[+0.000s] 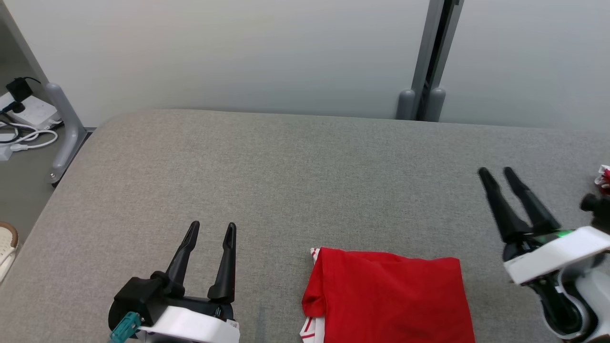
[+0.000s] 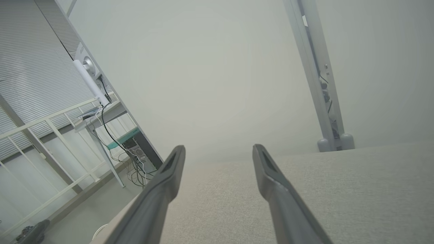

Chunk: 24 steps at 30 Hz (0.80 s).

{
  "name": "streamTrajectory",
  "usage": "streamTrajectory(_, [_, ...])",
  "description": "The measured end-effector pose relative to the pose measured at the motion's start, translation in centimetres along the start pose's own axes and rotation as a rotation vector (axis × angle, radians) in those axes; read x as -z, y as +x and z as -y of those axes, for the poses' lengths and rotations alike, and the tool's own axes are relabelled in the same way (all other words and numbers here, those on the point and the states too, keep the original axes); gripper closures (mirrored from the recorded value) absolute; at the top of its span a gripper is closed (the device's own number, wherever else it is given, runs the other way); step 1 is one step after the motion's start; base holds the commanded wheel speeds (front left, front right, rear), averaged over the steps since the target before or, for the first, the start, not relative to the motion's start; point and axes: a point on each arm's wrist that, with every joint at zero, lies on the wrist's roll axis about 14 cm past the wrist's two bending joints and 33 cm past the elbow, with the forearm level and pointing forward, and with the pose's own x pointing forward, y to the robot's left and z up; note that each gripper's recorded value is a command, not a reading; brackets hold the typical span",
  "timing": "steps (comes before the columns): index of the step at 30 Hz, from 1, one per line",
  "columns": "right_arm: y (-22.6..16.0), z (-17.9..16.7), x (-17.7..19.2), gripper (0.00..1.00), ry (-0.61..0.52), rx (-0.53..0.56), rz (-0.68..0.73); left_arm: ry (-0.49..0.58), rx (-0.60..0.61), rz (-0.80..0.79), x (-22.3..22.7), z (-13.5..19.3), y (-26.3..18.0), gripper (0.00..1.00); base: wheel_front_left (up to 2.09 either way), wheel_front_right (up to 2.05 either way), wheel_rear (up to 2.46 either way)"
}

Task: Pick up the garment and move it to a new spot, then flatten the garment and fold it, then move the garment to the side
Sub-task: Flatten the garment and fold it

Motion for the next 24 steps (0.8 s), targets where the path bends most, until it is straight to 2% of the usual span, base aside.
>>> streamTrajectory(2, [-0.8, 1.7, -0.6, 0.00, -0.116, 0.034, 0.002, 0.000, 0.005, 0.000, 0.0, 0.1, 0.0, 0.00, 0.00, 0.00, 0.00])
streamTrajectory(6, [-2.3, 3.7, -3.2, 0.00, -0.258, 0.109, 0.090, 0.002, 0.016, 0.003, -0.1, 0.4, 0.3, 0.00, 0.00, 0.00, 0.00])
streamTrajectory(9, [-3.8, 4.6, -4.2, 0.00, -0.515, 0.133, 0.085, 0.002, 0.027, -0.003, 0.1, 0.7, 0.4, 0.00, 0.00, 0.00, 0.00])
streamTrajectory(10, [-4.7, 4.8, -4.4, 0.00, -0.540, 0.172, 0.117, 0.005, 0.041, -0.008, 0.3, 1.1, 0.6, 0.00, 0.00, 0.00, 0.00])
streamTrajectory(19, [-8.1, 6.6, -2.7, 0.00, -0.515, 0.315, 0.116, 0.008, 0.064, -0.039, 1.4, 1.8, 0.7, 0.00, 0.00, 0.00, 0.00])
streamTrajectory(24, [-8.8, 7.1, -1.6, 0.00, -0.507, 0.343, 0.086, 0.009, 0.058, -0.069, 2.3, 1.6, 0.2, 0.00, 0.00, 0.00, 0.00])
